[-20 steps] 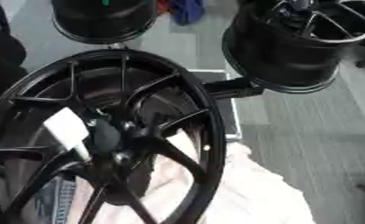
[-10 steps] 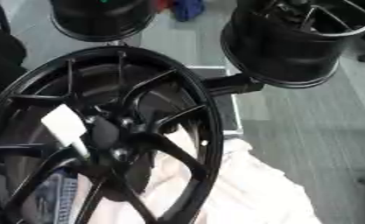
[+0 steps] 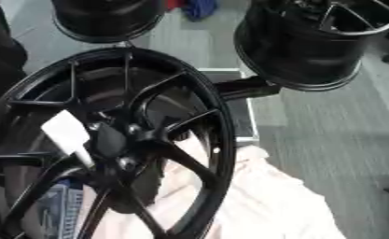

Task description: Pull the pin out of the wheel hub.

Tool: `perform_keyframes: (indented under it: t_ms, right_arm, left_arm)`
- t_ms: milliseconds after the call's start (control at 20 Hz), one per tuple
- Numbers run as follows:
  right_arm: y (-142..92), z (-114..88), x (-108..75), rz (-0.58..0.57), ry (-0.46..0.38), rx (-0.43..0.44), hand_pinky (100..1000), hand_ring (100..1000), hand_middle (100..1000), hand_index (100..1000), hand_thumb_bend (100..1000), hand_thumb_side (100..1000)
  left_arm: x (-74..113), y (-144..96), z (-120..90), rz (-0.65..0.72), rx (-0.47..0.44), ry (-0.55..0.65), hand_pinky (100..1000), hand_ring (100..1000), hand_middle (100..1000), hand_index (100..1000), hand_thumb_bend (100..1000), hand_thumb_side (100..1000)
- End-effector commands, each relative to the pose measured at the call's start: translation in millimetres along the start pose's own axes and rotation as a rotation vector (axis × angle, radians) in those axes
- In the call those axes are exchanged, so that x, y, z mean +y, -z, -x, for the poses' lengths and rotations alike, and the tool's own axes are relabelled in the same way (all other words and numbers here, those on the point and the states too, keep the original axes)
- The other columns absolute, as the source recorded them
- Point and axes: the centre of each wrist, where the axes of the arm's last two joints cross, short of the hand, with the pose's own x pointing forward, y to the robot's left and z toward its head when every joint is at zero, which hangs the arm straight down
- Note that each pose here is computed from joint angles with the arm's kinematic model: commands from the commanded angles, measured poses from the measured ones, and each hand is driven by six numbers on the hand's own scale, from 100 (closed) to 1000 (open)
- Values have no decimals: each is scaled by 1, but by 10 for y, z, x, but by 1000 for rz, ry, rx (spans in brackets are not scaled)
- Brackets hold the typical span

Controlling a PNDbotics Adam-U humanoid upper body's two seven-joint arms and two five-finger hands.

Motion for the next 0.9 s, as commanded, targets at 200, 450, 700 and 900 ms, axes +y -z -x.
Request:
perform_keyframes:
  t_ms: [200,450,700,900]
  right_arm:
    - [54,-50,-47,-5,-16,-42,561,602,565,645,100,456]
    - [53,-60,-35,-9,-10,-42,560,601,564,644,100,470]
    - [51,-72,-19,-14,0,-41,559,600,563,643,100,470]
    - [44,-77,-7,-16,8,-37,558,599,562,642,100,470]
  left_arm:
    - [119,96,-107,126,-83,53,787,732,693,796,566,148]
    - [134,155,-147,155,-117,84,795,743,709,809,504,130]
    - [140,225,-191,122,-90,55,795,736,699,812,490,104]
    - [100,297,-231,124,-37,-11,779,705,663,803,483,119]
